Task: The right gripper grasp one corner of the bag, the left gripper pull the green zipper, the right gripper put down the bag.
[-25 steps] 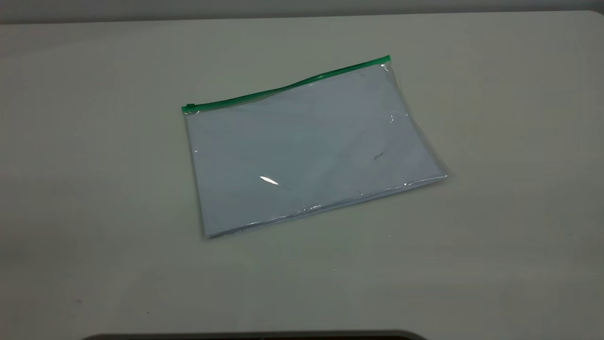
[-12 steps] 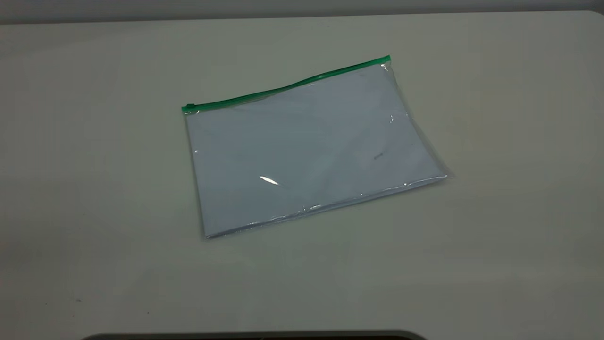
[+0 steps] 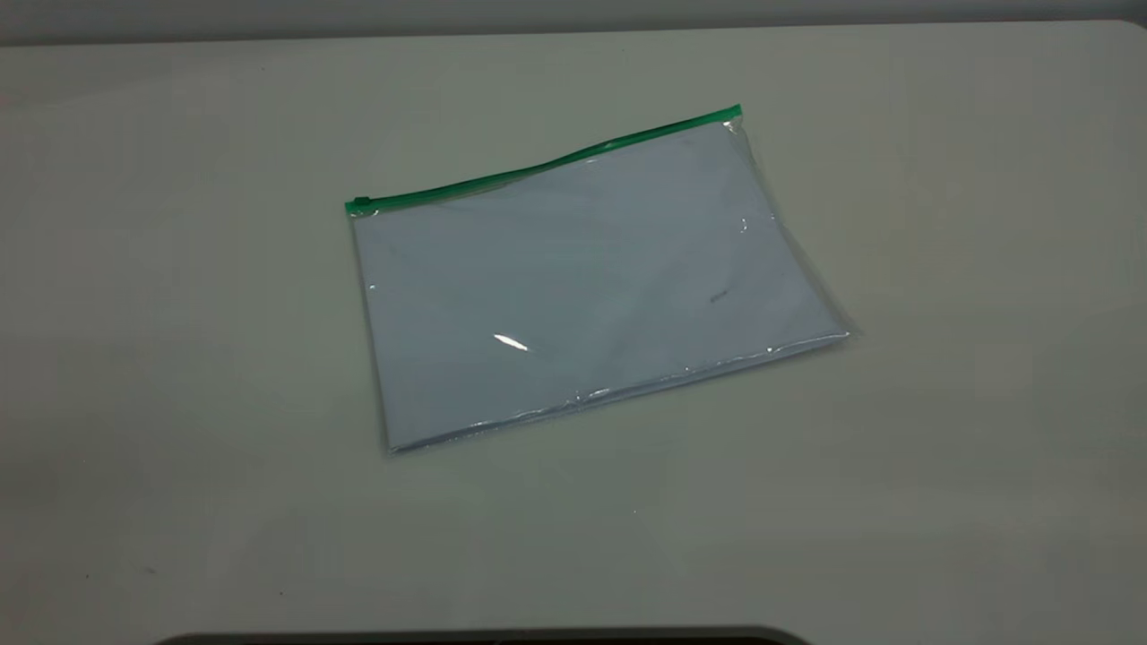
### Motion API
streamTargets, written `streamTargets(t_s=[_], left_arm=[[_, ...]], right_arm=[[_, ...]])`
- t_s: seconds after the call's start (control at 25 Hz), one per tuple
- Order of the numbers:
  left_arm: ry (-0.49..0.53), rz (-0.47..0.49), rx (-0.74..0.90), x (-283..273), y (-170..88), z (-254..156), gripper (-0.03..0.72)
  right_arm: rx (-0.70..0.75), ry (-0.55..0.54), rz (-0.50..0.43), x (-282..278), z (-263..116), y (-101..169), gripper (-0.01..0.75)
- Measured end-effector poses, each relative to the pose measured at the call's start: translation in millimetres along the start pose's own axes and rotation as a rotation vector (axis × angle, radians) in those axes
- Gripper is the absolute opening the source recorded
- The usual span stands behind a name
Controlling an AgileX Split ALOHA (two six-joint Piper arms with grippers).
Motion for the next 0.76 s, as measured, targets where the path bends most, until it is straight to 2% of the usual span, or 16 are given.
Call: streamTargets(t_s=[0.16,0.76], left_arm=[[0.000,0.000,0.000,0.0,0.0,0.0,0.575],[0.000,0.000,0.000,0.0,0.0,0.0,0.575]], right_arm=[[0.065,0.010,-0.058,-0.1,-1.3,-5.8,0.562],[0.080,0.011,-0.062,-0.1,-1.4,-6.2,0.562]])
Point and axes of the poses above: a point on each arm's last joint axis where the gripper is mounted, x pointing out along that axis toward the gripper, y along the wrist's bending axis when the last joint is at zero, z = x × y, the point moved 1 cm from there along x, pointing out along that axis toward the gripper, and after that the axes turned 6 degrees about -x, right-handed, at the moved point
